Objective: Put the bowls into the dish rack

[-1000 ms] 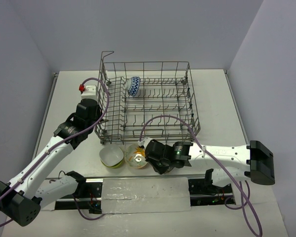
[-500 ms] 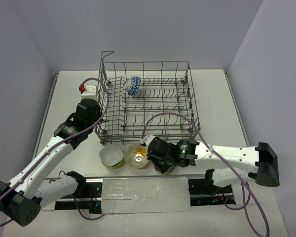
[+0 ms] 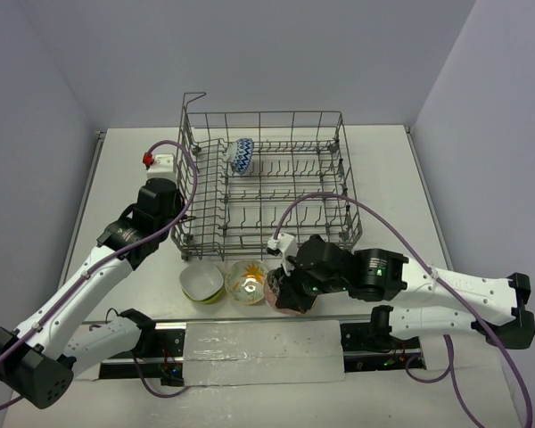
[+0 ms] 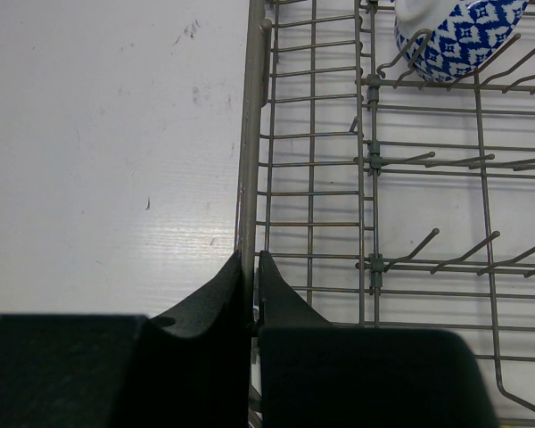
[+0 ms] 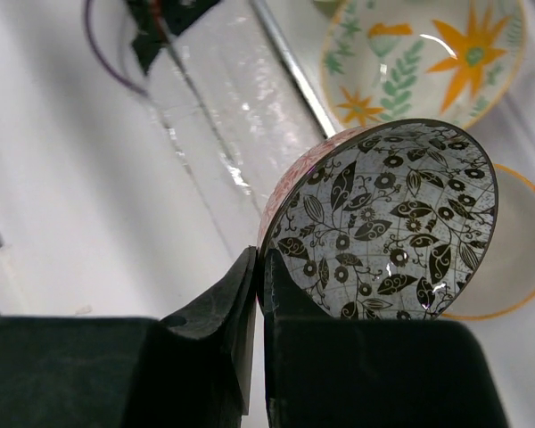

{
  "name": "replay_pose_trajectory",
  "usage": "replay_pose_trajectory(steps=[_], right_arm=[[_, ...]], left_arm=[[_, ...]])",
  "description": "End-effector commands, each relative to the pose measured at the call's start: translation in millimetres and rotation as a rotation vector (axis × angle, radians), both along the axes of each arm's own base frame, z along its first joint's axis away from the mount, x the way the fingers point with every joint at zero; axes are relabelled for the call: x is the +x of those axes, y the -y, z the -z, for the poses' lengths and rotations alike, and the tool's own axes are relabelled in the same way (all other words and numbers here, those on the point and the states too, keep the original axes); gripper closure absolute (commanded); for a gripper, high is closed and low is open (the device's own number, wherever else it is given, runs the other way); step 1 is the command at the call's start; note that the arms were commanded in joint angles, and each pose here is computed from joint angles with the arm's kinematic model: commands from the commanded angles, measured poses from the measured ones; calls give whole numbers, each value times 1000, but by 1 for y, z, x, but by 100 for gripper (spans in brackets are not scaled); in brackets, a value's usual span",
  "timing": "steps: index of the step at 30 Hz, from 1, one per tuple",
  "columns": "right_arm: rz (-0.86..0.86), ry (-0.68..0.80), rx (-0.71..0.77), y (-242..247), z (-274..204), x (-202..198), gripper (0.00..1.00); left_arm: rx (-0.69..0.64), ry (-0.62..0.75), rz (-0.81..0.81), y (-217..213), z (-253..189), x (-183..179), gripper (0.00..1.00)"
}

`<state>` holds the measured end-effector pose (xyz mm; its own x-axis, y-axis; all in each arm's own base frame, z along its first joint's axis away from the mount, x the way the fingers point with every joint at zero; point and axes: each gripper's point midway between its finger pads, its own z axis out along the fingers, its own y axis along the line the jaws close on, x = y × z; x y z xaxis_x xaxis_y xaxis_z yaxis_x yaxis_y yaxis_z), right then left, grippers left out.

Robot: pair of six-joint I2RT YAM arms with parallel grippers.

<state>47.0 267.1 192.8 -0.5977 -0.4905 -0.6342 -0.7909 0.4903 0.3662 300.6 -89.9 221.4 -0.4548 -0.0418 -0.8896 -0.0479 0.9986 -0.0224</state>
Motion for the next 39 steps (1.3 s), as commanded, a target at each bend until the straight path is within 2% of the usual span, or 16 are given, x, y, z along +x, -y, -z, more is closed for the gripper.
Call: replay_pose_trajectory(steps=[1, 7, 11, 17, 18, 21, 23, 26, 28, 29, 30, 31, 35, 37, 38, 39], right_arm=[[-121, 20, 258, -23, -70, -16, 100], [-207, 118, 428, -29, -130, -19, 100], [-180, 238, 504, -31, -168, 0, 100], [44, 424, 602, -24, -226, 80, 100], [125, 461, 593, -19, -229, 108, 100], [229, 514, 586, -7, -241, 147, 100], [348, 546, 573, 6, -241, 189, 100], [484, 521, 572, 26, -232, 250, 100], [468, 395, 592, 20, -210, 277, 100], [487, 401, 627, 34, -215, 298, 100], [430, 321, 669, 28, -211, 299, 100], [434, 260, 667, 26, -192, 319, 100], [353, 202, 757, 24, -191, 353, 100], [308, 92, 799, 23, -179, 363, 100], [282, 84, 858, 24, -193, 365, 100], [274, 56, 874, 26, -184, 375, 100]], left_arm=[[58, 9, -79, -23, -1, -3, 100], [57, 11, -81, -24, -2, -3, 100], [58, 9, -77, -23, -1, -3, 100], [51, 12, -71, -22, -3, -4, 100], [52, 10, -67, -21, -2, -4, 100], [50, 14, -67, -21, -3, -4, 100], [49, 14, -68, -21, -3, -4, 100], [46, 16, -65, -21, -3, -4, 100], [44, 15, -63, -20, -3, -4, 100], [42, 17, -62, -20, -4, -4, 100], [44, 16, -61, -20, -3, -4, 100], [44, 18, -62, -20, -4, -4, 100], [46, 24, -72, -23, -5, -5, 100], [48, 26, -74, -23, -5, -4, 100], [52, 21, -76, -24, -3, -5, 100], [54, 21, -76, -24, -4, -4, 100]])
